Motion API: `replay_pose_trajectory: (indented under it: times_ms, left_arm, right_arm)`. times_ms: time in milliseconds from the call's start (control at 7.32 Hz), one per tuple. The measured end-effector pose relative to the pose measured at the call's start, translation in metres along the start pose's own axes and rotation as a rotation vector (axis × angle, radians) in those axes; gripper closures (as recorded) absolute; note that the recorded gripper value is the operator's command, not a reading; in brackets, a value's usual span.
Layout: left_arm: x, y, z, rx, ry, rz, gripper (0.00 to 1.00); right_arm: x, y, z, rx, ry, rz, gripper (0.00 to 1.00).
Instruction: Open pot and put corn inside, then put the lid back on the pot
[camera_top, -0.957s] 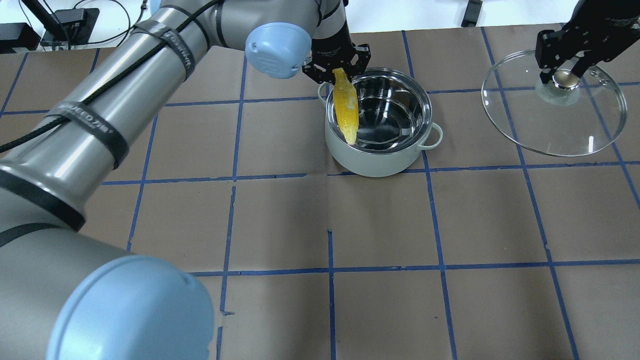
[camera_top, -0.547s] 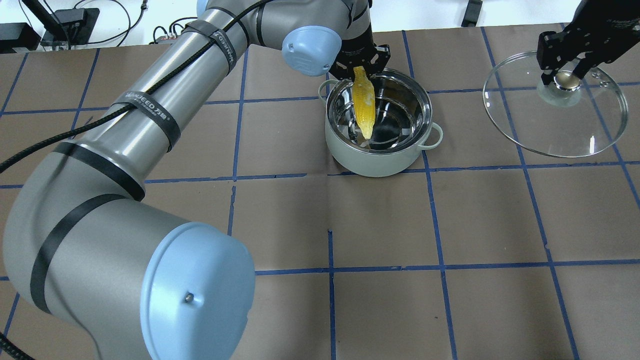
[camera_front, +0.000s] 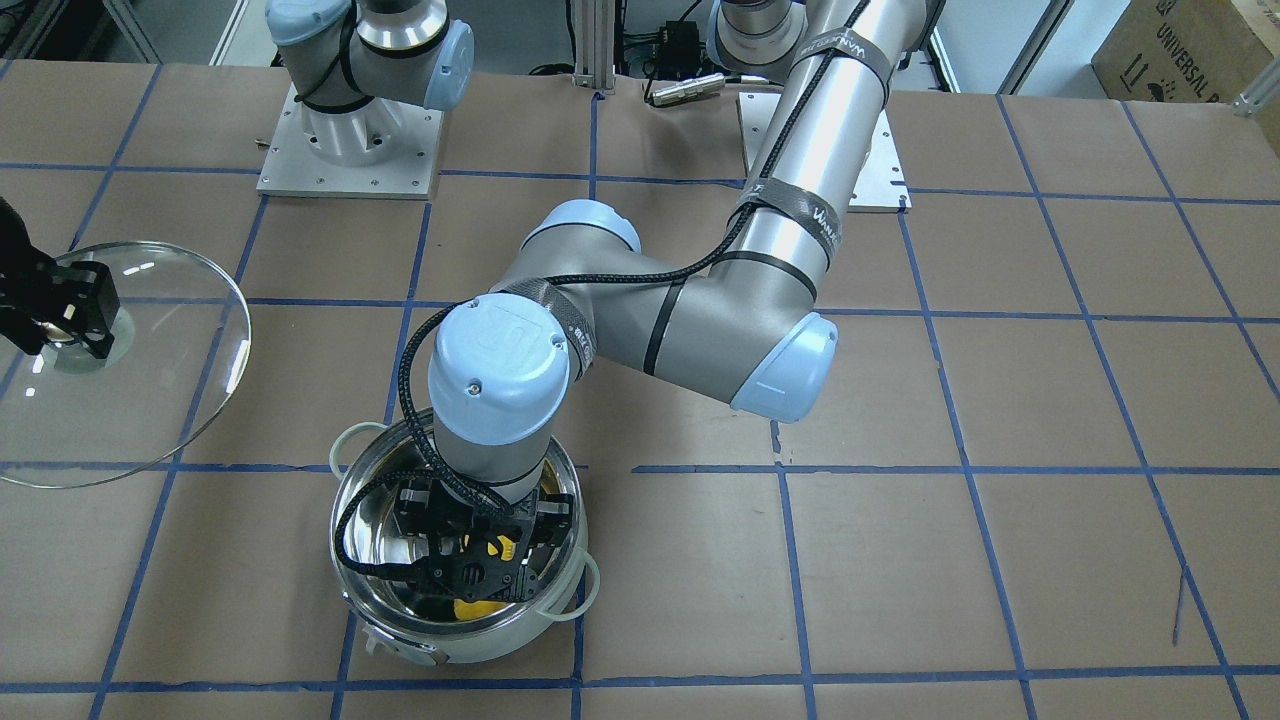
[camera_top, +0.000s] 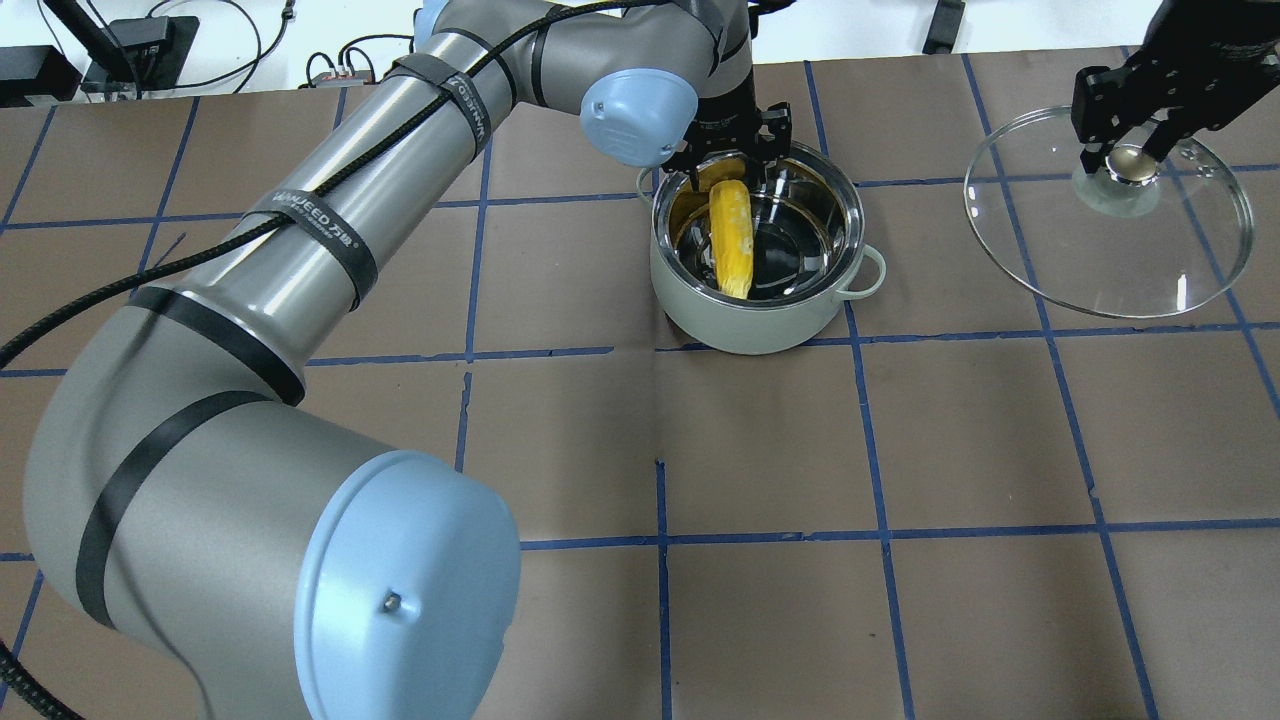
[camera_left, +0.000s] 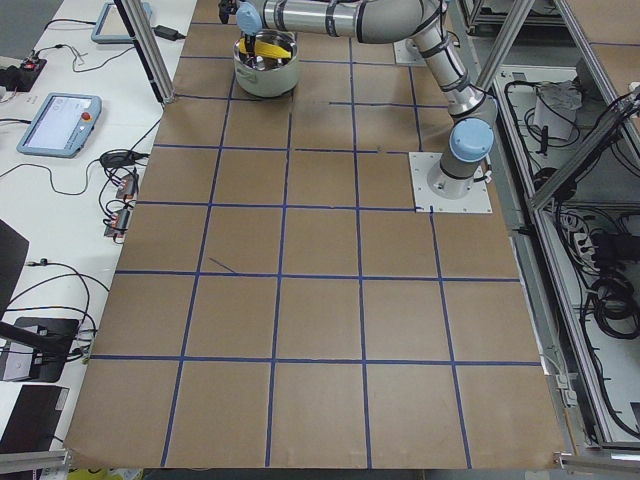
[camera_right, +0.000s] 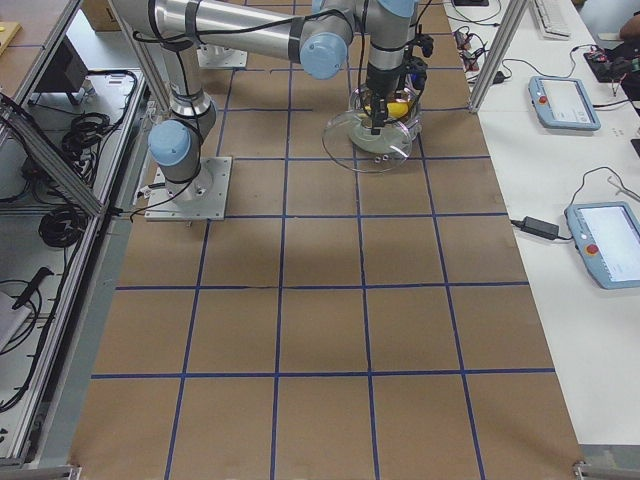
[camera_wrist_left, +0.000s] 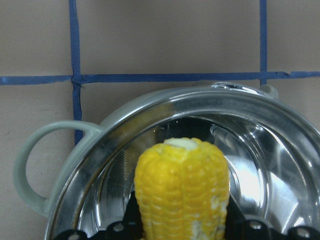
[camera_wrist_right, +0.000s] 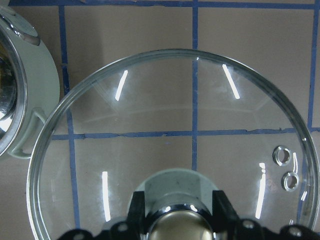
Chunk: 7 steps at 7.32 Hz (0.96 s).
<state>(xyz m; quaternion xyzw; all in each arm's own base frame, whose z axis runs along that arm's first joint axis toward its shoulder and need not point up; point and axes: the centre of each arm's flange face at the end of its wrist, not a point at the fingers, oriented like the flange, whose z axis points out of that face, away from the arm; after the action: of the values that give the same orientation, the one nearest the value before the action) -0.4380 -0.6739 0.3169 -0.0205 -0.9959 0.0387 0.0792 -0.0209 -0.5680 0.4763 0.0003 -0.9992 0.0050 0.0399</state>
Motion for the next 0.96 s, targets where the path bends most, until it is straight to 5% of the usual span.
replay_pose_trajectory:
  times_ms: [410,957]
  left_arm:
    - [-0.030,0.002,-0.031,0.027,-0.045,0.041,0.00]
    - [-0.183,0.058,-0.127,0.017,-0.104,0.052,0.00]
  right_arm:
    - [-0.012,-0.001,-0.007,0.018,-0.005,0.008,0.60]
    - [-0.176,-0.016,0.007,0.057,-0.022,-0.035,0.60]
